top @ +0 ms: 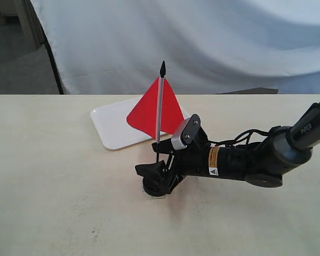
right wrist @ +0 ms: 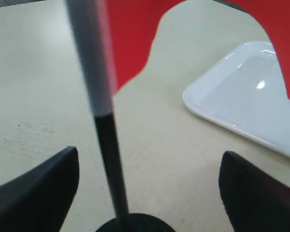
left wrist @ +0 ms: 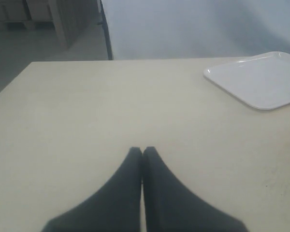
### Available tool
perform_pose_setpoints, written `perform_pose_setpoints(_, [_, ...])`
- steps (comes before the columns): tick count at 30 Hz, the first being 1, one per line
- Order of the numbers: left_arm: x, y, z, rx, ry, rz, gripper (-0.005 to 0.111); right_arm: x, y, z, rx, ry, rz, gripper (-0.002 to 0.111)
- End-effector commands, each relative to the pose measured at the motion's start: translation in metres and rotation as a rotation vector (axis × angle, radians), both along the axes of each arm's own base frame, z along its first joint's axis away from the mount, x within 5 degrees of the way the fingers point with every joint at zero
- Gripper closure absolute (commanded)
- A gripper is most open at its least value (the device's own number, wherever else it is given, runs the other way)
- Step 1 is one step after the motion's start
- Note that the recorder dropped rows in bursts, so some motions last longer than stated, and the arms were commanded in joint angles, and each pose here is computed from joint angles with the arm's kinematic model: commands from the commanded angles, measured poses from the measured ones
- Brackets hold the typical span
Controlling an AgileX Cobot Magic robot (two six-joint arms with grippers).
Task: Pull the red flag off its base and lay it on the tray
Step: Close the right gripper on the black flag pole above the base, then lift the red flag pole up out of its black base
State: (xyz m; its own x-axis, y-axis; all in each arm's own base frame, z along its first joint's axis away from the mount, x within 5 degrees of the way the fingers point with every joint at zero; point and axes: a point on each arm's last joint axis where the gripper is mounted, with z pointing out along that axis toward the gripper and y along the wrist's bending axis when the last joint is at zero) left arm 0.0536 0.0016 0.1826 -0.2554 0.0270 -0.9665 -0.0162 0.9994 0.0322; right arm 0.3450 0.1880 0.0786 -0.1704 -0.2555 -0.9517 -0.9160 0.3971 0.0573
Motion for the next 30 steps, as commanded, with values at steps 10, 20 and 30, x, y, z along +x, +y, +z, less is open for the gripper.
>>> perform_pose_setpoints(10, [0.000, 0.000, 0.000, -0.002, -0.003, -0.002, 0.107, -0.001, 0.003, 0.007, 0.050, -0.046, 0.047, 0.109])
perform_pose_setpoints(20, [0.000, 0.000, 0.000, -0.002, -0.003, -0.002, 0.107, 0.000, 0.004, 0.029, 0.100, -0.026, 0.032, 0.109])
perform_pose_setpoints(30, [0.000, 0.000, 0.000, -0.002, -0.003, -0.002, 0.107, 0.052, -0.002, 0.093, 0.330, 0.464, -0.381, 0.109])
